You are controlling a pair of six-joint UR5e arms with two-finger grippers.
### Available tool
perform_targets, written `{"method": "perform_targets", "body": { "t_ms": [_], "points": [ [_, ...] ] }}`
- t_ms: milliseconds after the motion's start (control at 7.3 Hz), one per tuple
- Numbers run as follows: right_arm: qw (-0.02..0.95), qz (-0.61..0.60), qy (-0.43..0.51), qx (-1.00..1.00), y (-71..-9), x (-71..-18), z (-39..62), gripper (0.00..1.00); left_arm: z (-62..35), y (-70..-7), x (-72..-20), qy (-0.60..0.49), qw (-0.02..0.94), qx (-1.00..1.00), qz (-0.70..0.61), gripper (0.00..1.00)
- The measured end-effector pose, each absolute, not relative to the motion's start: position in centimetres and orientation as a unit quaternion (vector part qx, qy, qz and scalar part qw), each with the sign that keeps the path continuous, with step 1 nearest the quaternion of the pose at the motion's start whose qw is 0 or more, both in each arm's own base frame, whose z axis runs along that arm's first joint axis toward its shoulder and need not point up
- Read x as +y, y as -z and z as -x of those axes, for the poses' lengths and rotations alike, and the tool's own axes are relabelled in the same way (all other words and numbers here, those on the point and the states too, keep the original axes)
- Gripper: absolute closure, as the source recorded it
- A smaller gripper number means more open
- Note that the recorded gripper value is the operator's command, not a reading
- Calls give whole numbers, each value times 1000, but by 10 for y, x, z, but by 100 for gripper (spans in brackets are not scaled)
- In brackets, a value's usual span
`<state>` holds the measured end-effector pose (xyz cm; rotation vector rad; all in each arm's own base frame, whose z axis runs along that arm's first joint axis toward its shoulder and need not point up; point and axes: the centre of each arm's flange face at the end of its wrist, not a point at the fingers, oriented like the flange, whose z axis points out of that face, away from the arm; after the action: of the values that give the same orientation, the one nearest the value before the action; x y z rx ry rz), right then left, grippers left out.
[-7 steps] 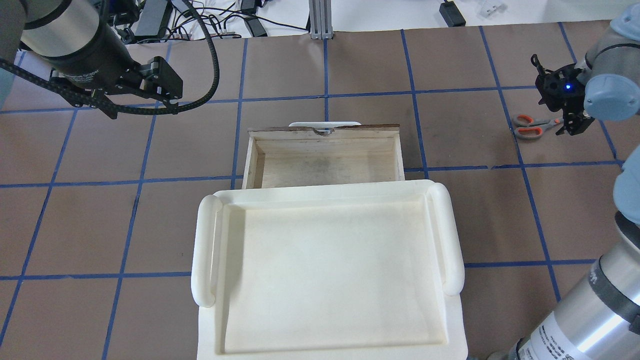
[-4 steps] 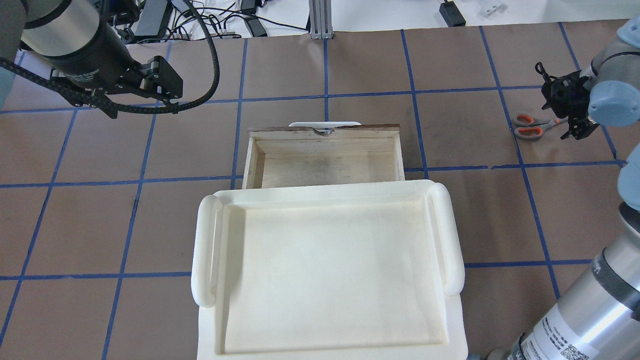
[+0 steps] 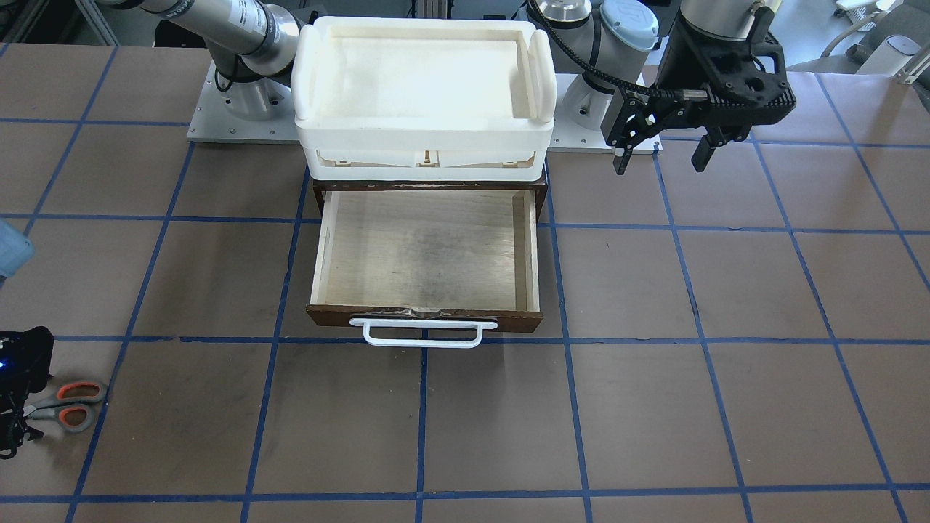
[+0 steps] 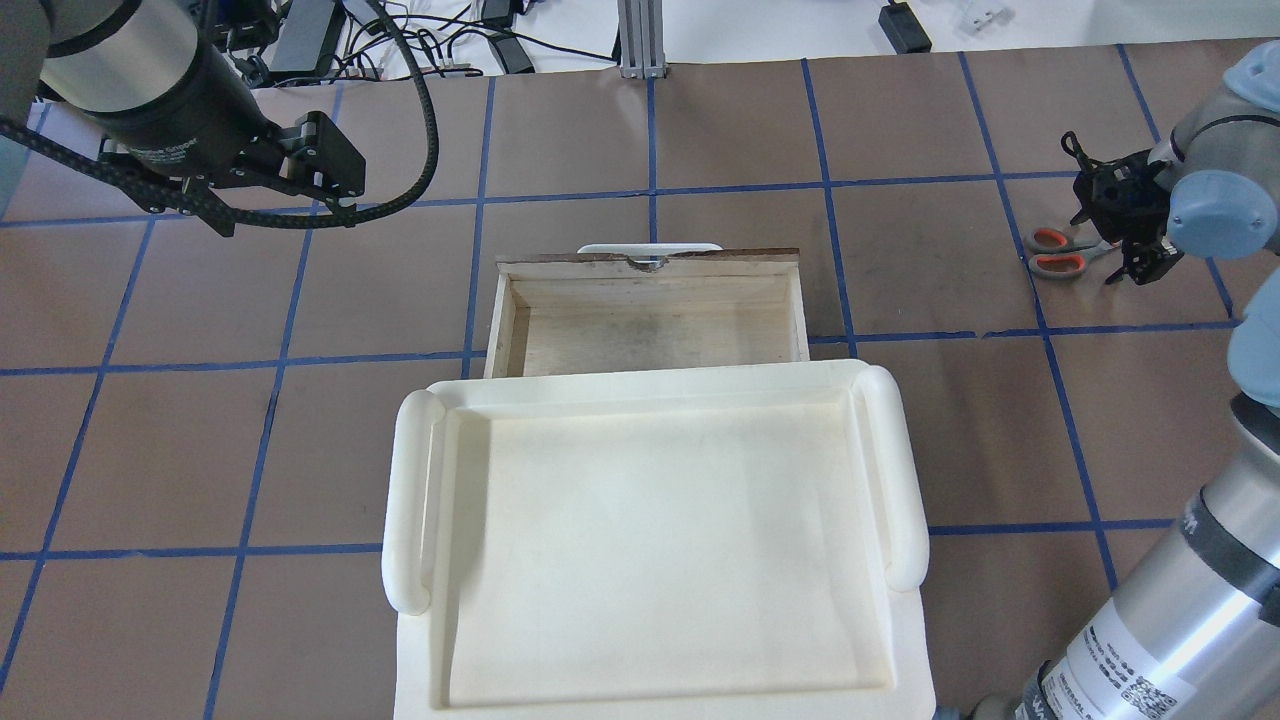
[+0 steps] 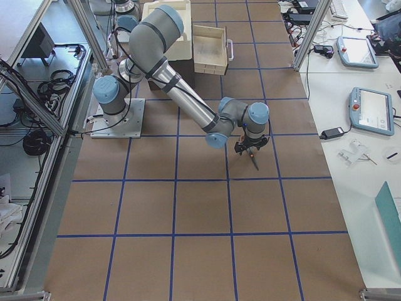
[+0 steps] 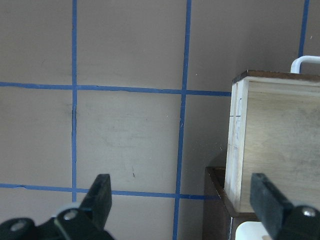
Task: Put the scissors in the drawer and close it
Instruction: 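Close the right gripper on the scissors and lift them, then carry the scissors with the right gripper over the open drawer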
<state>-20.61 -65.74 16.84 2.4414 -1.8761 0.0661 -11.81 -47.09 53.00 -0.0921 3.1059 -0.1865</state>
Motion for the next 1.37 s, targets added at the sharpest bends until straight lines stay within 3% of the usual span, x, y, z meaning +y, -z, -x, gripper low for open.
{"method": "perform_targets", "body": {
  "t_ms": [137,959,1371],
  "points": [
    [37,-792,-21,-610,-170,-659,207,100,118,-530,-471,60,15,998,29,0],
    [74,-789,-18,-610,-183,-665,213,100,118,-529,-470,59,14,998,30,0],
    [65,-767,-18,-638,-227,-660,199,100,118,-529,-470,58,14,998,28,0]
  ]
}}
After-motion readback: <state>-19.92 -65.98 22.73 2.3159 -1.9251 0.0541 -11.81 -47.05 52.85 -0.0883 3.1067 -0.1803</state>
